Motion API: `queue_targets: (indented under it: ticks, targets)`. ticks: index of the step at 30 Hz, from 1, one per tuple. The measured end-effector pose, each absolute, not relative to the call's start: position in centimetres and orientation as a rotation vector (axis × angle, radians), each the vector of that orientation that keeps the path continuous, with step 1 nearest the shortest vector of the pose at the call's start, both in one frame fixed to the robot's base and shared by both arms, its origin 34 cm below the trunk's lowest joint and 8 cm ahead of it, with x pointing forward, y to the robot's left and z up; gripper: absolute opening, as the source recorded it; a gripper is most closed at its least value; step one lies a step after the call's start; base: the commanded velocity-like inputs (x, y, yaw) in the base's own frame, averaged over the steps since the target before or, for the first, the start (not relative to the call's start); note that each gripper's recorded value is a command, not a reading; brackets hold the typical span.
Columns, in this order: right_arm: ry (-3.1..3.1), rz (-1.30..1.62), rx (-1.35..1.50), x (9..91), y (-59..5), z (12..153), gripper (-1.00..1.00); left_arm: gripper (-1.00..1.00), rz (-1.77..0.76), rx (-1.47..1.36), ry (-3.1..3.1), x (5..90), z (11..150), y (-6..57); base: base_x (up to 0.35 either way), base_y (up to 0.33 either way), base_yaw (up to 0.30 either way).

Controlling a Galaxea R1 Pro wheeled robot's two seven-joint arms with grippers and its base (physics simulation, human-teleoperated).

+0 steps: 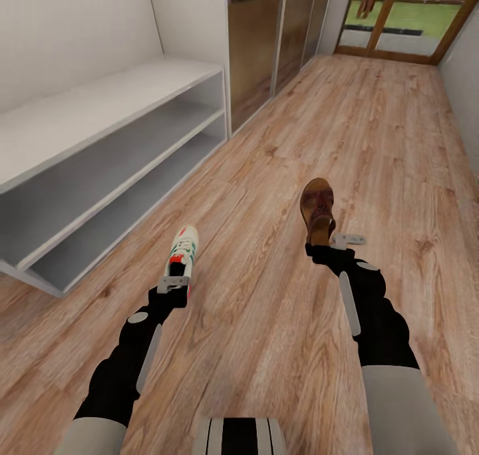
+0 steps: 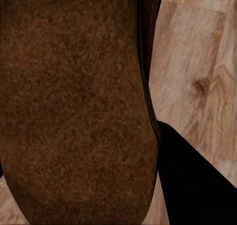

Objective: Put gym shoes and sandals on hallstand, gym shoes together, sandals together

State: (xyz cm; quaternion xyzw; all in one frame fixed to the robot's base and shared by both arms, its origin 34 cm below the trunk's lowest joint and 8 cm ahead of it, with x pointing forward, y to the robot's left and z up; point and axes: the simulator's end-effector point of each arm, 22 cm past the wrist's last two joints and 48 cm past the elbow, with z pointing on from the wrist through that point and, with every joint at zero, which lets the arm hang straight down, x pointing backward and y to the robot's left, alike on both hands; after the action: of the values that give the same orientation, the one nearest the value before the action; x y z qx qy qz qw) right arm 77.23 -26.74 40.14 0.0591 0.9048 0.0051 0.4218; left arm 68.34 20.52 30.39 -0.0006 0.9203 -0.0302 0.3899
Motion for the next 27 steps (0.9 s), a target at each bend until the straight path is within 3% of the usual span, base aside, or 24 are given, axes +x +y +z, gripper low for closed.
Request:
queue_targets:
  ticks: [27]
  targets:
    - [2.113,0.022,0.142,77.9,-26.8,51.1,-1.00,-1.00,-0.082,0.005,2.245,69.9,39.0,20.3,0.000,0.000,0.000]
